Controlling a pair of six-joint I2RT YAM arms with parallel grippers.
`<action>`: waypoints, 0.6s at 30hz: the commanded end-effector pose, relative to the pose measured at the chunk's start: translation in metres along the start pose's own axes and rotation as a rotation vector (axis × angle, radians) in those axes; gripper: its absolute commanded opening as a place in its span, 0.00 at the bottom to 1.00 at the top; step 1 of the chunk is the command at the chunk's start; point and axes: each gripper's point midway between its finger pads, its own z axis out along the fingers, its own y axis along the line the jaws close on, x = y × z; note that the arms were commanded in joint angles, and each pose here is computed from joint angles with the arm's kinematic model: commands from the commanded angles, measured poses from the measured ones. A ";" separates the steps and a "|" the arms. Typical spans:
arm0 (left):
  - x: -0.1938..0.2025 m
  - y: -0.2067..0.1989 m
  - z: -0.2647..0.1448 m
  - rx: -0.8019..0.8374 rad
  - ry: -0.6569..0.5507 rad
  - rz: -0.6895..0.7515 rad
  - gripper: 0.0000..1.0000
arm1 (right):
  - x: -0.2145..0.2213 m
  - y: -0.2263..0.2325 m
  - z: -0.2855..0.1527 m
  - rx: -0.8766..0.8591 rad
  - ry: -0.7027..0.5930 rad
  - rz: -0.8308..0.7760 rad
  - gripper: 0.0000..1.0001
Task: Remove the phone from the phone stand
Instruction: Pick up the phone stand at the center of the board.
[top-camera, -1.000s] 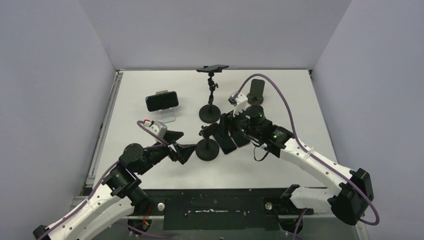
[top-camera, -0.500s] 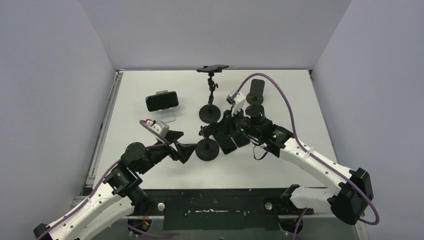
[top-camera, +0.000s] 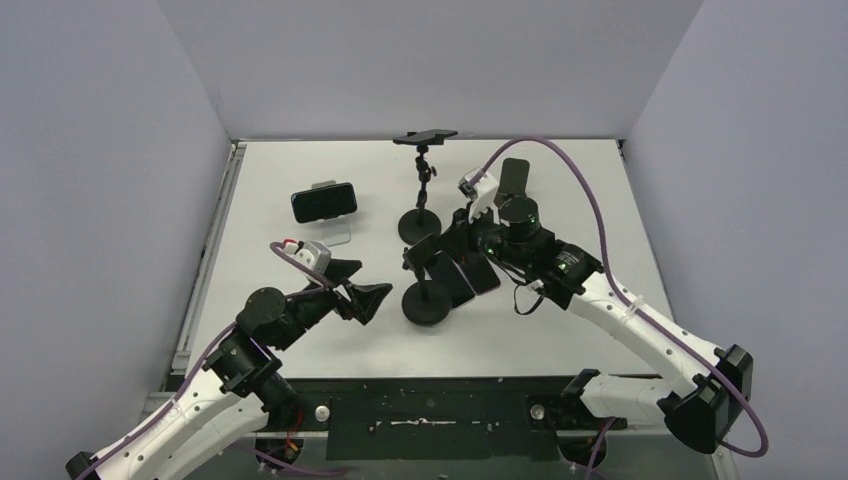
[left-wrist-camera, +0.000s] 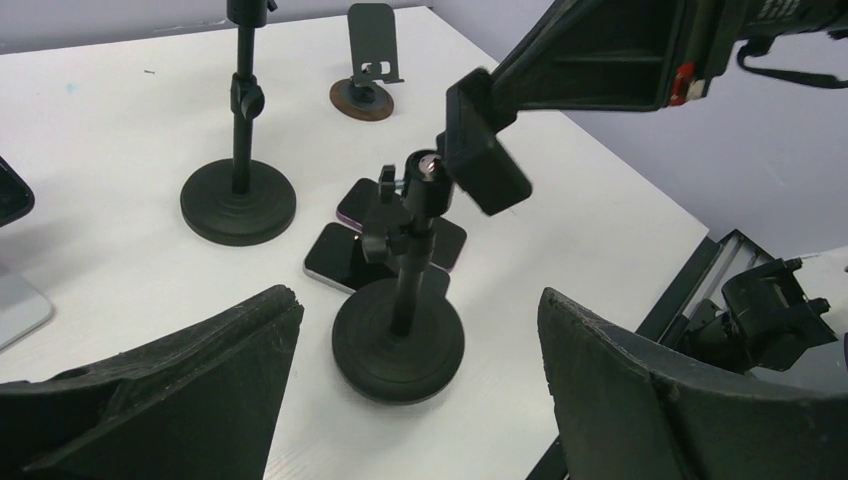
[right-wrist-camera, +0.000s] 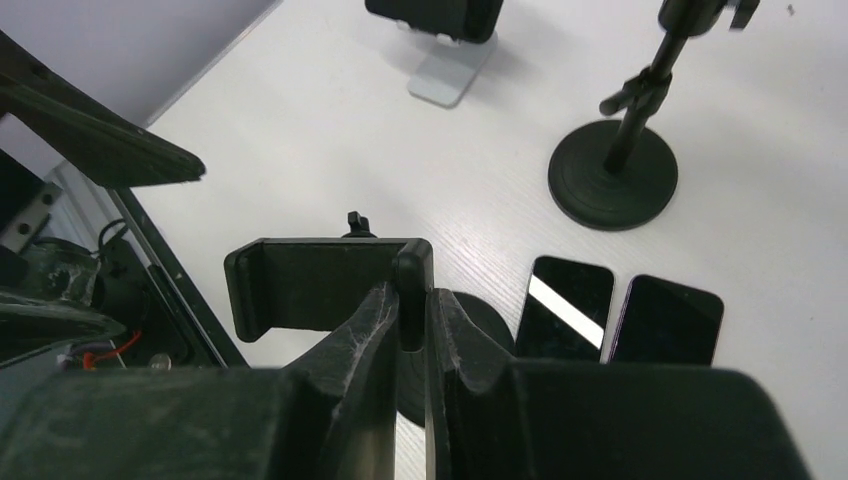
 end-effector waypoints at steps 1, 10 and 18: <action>-0.018 0.003 -0.001 -0.020 -0.064 0.014 0.86 | -0.110 0.032 -0.047 -0.055 -0.320 -0.035 0.00; -0.019 0.002 -0.002 -0.016 -0.071 0.011 0.86 | -0.156 -0.022 -0.081 0.264 -0.423 -0.027 0.00; -0.023 -0.001 -0.005 -0.007 -0.087 0.003 0.86 | -0.184 -0.109 -0.119 0.531 -0.565 0.098 0.00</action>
